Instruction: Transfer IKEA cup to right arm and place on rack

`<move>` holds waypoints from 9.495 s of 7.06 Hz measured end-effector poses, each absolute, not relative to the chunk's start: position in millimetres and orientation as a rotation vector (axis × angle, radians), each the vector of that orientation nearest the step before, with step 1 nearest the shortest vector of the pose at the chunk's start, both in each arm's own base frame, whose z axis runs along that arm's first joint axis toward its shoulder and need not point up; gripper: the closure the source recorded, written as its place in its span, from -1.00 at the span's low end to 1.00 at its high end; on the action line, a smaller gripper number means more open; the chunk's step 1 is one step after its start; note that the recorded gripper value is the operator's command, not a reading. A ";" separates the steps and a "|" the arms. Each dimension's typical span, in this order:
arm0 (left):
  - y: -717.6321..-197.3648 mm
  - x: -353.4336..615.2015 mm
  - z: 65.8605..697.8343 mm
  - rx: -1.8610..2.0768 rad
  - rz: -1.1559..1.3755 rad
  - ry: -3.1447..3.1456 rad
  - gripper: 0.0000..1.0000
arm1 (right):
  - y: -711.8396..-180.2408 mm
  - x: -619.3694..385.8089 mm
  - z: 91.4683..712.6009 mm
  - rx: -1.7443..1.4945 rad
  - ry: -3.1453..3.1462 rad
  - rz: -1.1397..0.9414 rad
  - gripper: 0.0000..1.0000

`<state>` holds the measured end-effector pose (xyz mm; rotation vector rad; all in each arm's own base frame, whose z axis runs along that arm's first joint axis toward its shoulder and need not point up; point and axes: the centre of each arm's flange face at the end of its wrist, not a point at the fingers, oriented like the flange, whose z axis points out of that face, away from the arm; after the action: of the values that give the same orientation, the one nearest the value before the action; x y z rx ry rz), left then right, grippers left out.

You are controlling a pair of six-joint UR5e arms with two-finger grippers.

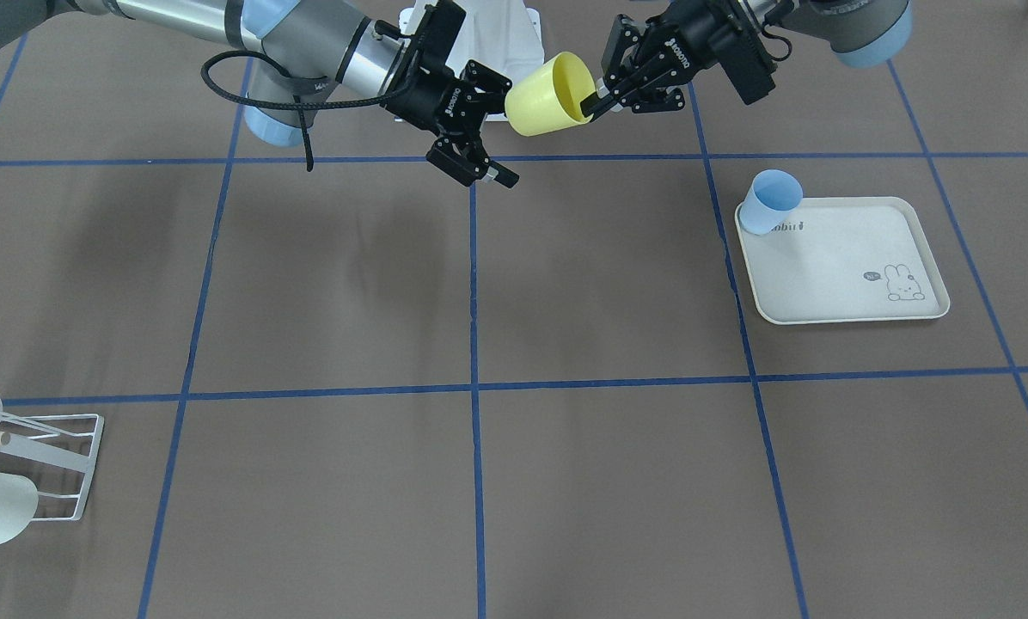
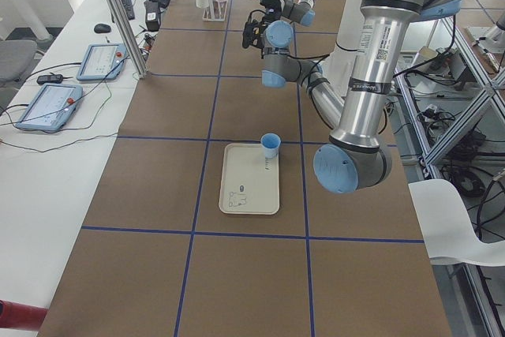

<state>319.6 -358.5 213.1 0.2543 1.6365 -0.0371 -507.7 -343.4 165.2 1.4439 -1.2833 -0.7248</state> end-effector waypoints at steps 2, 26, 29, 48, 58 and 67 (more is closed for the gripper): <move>-363.5 325.7 214.7 0.252 -0.043 1.629 1.00 | -341.1 -507.4 163.1 1.446 -1.290 -0.725 -0.98; -400.6 64.2 399.6 0.641 0.286 0.749 -1.00 | -485.4 -244.5 175.2 0.885 -0.054 -1.303 0.81; -399.3 63.0 397.3 0.638 0.292 0.772 -1.00 | -503.5 -198.4 256.9 0.639 0.382 -1.581 0.84; -404.0 67.9 384.0 0.624 0.177 0.837 -1.00 | -533.7 -240.0 428.5 0.284 0.674 -1.785 0.61; -404.2 67.8 386.7 0.619 0.175 0.835 -1.00 | -535.8 -257.5 438.0 0.322 0.677 -1.795 -0.95; -388.1 179.0 423.6 0.492 0.039 0.949 -1.00 | -474.4 -289.9 315.2 1.057 -0.352 -0.982 -0.99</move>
<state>179.0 -388.1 423.6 0.4919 0.9491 0.0390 -289.9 -474.4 315.2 1.0566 -0.3516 -0.9820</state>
